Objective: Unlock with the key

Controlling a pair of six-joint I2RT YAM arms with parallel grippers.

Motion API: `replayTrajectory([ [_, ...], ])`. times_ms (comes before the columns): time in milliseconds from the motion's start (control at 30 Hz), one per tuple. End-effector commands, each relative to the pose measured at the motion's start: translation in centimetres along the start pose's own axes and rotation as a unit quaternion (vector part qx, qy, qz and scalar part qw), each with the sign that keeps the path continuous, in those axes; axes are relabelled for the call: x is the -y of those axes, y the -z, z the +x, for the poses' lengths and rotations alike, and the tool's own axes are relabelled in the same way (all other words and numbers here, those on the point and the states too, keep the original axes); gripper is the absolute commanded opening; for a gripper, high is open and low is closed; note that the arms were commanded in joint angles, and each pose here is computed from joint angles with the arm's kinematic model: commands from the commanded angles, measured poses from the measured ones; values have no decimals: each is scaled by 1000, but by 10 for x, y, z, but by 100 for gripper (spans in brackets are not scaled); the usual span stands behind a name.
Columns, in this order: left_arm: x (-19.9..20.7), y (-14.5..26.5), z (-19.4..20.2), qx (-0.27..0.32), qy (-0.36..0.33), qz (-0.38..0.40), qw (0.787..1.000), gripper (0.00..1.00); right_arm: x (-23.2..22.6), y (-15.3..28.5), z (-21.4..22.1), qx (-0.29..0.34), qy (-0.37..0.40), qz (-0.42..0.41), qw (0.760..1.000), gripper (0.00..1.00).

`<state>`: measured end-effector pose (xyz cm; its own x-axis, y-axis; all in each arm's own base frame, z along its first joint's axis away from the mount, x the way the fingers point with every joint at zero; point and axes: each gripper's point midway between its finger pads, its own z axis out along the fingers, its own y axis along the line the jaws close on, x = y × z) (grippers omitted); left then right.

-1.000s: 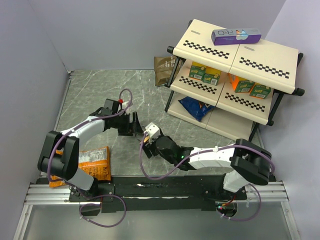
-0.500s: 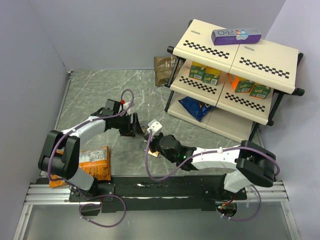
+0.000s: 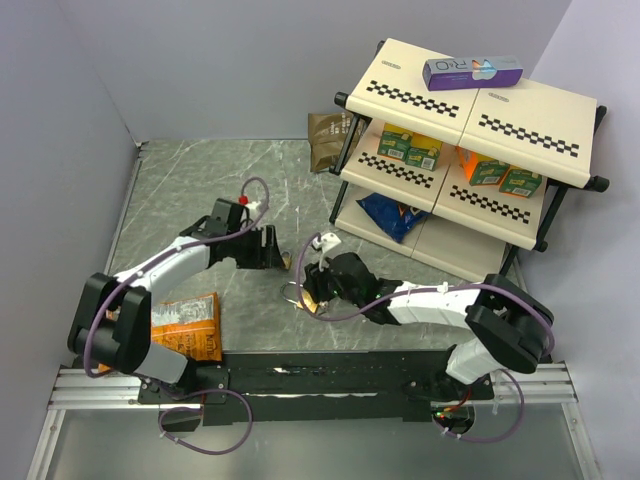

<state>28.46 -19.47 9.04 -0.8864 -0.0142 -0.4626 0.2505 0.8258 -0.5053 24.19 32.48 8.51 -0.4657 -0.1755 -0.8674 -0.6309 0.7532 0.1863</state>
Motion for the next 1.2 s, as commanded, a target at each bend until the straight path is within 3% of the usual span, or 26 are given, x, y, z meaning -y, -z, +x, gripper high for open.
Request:
replayTrajectory([
  [0, 12, -12, 30, -60, -19, 25, 998, 69, -14, 14, 43, -69, -22, -55, 996, 58],
  [167, 18, -29, 56, -109, -37, 17, 993, 67, -4, 20, 67, -93, -13, -42, 995, 61],
  [400, 7, -54, 72, -161, -39, -12, 986, 52, -2, 8, 84, -116, 39, -28, 992, 58],
  [533, 4, -65, 70, -164, -50, -30, 985, 45, -3, 1, 85, -119, 51, -11, 992, 54],
  [633, 3, -73, 71, -171, -49, -34, 984, 41, 1, 1, 88, -123, 54, 9, 991, 44],
  [833, 18, -85, 36, -125, -56, -19, 990, 40, -11, 8, 93, -133, 40, 12, 990, 38],
  [933, 28, -85, 12, -90, -65, -14, 994, 43, -9, 15, 98, -147, 3, 32, 989, 51],
  [1000, 34, -80, -4, -61, -71, -16, 995, 50, -5, 20, 94, -144, -24, 51, 988, 67],
  [1033, 36, -77, -8, -53, -73, -17, 996, 54, -3, 25, 92, -147, -29, 60, 987, 71],
  [1067, 37, -74, -12, -44, -74, -20, 996, 65, -3, 28, 89, -145, -45, 69, 986, 77],
  [1167, 33, -60, -25, -18, -72, -41, 996, 78, 0, 31, 75, -127, -69, 93, 985, 82],
])
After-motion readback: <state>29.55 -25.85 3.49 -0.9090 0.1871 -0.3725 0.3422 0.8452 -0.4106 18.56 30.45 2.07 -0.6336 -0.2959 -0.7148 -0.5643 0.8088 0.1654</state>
